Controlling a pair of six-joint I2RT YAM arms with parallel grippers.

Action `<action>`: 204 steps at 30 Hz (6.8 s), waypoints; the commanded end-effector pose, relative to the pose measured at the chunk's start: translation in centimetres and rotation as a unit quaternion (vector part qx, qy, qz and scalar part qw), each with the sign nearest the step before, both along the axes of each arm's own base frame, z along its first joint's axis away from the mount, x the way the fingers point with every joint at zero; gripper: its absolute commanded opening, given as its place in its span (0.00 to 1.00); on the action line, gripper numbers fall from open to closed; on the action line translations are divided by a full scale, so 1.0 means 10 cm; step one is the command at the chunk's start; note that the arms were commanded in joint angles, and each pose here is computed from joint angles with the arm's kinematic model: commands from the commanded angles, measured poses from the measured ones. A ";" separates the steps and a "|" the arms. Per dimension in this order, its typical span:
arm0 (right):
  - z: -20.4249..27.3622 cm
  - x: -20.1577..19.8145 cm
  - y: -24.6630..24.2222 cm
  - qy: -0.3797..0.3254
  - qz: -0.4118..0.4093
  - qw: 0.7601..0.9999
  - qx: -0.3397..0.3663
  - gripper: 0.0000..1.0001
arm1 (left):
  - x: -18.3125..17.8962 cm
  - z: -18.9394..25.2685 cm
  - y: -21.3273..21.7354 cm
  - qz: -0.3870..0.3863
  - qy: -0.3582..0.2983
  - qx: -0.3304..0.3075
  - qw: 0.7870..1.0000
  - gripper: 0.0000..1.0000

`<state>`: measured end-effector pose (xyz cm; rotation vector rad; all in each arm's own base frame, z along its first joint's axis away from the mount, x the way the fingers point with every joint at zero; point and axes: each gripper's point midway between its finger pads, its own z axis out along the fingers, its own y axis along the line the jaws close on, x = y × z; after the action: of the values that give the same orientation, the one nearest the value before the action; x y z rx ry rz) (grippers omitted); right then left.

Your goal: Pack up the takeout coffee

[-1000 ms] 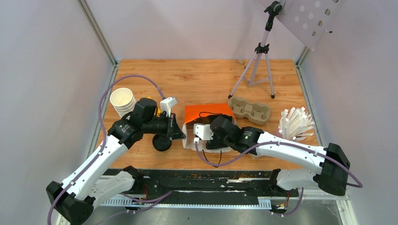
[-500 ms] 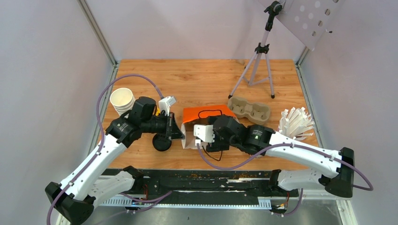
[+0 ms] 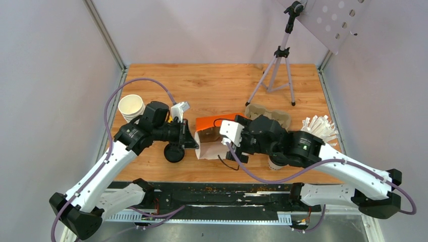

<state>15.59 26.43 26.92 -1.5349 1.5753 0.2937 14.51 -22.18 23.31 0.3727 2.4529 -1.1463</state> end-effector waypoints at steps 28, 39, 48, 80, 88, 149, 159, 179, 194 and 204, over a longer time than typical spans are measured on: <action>0.04 0.24 -1.55 0.180 -0.622 0.743 0.168 0.95 | 0.13 0.20 0.04 0.031 -0.022 0.012 0.999 0.07; -0.79 0.14 -1.69 0.278 -0.703 0.642 0.127 1.00 | 0.14 0.20 0.06 0.032 -0.030 0.016 0.999 0.07; -1.07 0.12 -1.76 0.287 -0.717 0.626 0.104 1.00 | 0.13 0.19 0.08 0.025 -0.033 0.023 0.999 0.07; -1.37 0.19 -1.98 0.284 -0.718 0.630 0.081 0.93 | 0.11 0.22 0.09 0.024 -0.040 0.021 0.999 0.07; -1.40 0.18 -1.97 0.288 -0.714 0.633 0.080 0.84 | 0.12 0.22 0.08 0.023 -0.040 0.021 0.999 0.07; -1.29 0.25 -2.00 0.246 -0.703 0.648 0.160 0.87 | 0.13 0.21 0.05 0.019 -0.036 0.015 0.999 0.07; -1.27 0.24 -1.98 0.232 -0.697 0.658 0.167 0.88 | 0.13 0.20 0.03 0.017 -0.034 0.012 0.999 0.07; -1.34 0.18 -1.94 0.190 -0.701 0.672 0.141 0.86 | 0.10 0.17 0.03 0.013 -0.029 0.010 0.999 0.07; -1.36 0.18 -1.93 0.192 -0.697 0.677 0.137 0.80 | 0.10 0.17 0.02 0.013 -0.027 0.010 0.999 0.07; -1.03 0.26 -1.84 0.188 -0.672 0.699 0.155 0.78 | 0.11 0.16 0.02 0.014 -0.028 0.010 0.999 0.08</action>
<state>17.15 7.21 13.51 0.2529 2.4384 -0.0604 15.37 -21.43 23.84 0.3375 2.4749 -1.0491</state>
